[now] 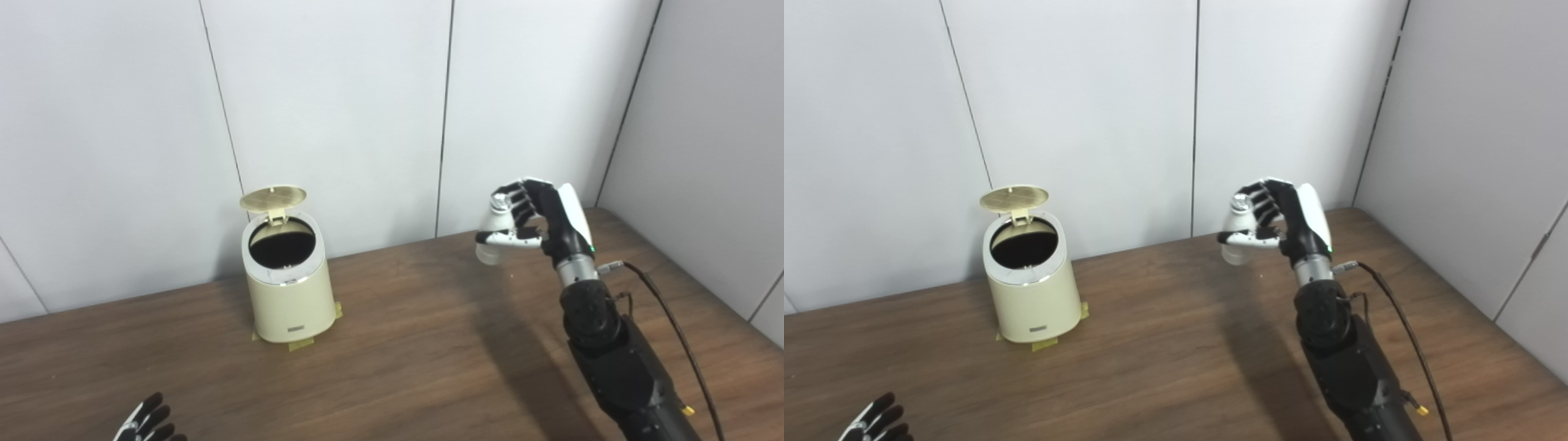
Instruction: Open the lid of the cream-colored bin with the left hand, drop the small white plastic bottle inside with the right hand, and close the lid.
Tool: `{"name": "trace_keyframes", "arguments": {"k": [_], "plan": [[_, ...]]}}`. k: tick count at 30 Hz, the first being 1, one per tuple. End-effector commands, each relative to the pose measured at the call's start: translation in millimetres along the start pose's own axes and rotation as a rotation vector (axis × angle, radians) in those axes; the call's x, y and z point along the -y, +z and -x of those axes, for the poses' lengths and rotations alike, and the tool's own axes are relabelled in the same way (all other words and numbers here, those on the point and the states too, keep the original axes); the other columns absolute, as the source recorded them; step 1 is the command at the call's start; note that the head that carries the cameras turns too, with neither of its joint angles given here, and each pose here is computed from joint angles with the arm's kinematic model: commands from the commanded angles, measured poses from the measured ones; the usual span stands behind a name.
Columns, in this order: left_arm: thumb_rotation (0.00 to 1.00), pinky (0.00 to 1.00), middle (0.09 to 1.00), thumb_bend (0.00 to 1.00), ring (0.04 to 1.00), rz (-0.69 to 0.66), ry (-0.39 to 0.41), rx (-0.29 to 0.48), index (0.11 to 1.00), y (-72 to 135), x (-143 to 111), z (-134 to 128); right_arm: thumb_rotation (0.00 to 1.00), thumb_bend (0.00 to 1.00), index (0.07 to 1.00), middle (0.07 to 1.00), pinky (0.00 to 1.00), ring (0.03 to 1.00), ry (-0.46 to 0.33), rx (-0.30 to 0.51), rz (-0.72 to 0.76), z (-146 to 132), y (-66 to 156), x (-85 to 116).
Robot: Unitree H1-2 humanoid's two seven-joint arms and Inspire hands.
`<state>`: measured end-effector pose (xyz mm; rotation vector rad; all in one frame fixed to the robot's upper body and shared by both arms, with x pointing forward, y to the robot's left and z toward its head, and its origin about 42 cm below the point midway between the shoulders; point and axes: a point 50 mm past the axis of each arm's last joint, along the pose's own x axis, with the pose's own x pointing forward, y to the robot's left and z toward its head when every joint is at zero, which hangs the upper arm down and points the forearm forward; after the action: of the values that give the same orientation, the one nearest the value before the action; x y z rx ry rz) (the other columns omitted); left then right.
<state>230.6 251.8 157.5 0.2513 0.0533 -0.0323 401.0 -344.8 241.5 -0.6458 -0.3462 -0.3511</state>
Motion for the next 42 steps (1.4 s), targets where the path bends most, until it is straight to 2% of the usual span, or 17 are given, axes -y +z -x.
{"name": "trace_keyframes", "arguments": {"k": [1, 8, 11, 15, 19, 26, 29, 35, 42], "plan": [[0.30, 0.74, 0.905, 0.29, 0.864, 0.025, 0.005, 0.011, 0.954, 2, 9, 3, 0.00, 0.52, 0.521, 0.424, 0.30, 0.368, -0.031, 0.121, -0.025, -16, 36, 10], [0.22, 0.73, 0.900, 0.30, 0.850, 0.037, 0.005, 0.002, 0.951, -9, 21, 5, 0.00, 0.52, 0.533, 0.428, 0.30, 0.364, 0.002, 0.225, -0.155, -14, 90, -2], [0.27, 0.71, 0.884, 0.31, 0.827, 0.014, 0.003, 0.007, 0.942, -13, 25, 5, 0.00, 0.52, 0.535, 0.423, 0.29, 0.349, 0.011, 0.247, -0.169, -12, 109, -8], [0.32, 0.70, 0.874, 0.35, 0.816, 0.030, 0.004, 0.005, 0.933, -19, 29, 5, 0.00, 0.52, 0.536, 0.421, 0.28, 0.341, 0.030, 0.301, -0.204, -11, 133, -26], [0.41, 0.69, 0.860, 0.40, 0.804, 0.028, 0.001, 0.000, 0.924, -23, 33, 6, 0.00, 0.52, 0.534, 0.420, 0.29, 0.339, 0.059, 0.321, -0.254, -12, 154, -43], [0.50, 0.69, 0.848, 0.47, 0.794, 0.026, -0.001, 0.000, 0.911, -28, 44, 6, 0.00, 0.52, 0.533, 0.416, 0.29, 0.344, 0.125, 0.398, -0.336, -20, 176, -79], [0.50, 0.69, 0.855, 0.49, 0.803, 0.051, 0.002, 0.001, 0.907, -30, 48, 7, 0.00, 0.52, 0.533, 0.416, 0.27, 0.337, 0.132, 0.425, -0.332, -26, 180, -96], [0.53, 0.67, 0.856, 0.52, 0.795, 0.064, 0.013, 0.002, 0.906, -32, 53, 8, 0.00, 0.52, 0.534, 0.419, 0.26, 0.333, 0.121, 0.406, -0.348, -33, 184, -121], [0.53, 0.67, 0.847, 0.54, 0.789, 0.078, 0.022, 0.003, 0.901, -32, 58, 12, 0.00, 0.52, 0.533, 0.426, 0.27, 0.345, 0.109, 0.377, -0.398, -38, 186, -138]]}}
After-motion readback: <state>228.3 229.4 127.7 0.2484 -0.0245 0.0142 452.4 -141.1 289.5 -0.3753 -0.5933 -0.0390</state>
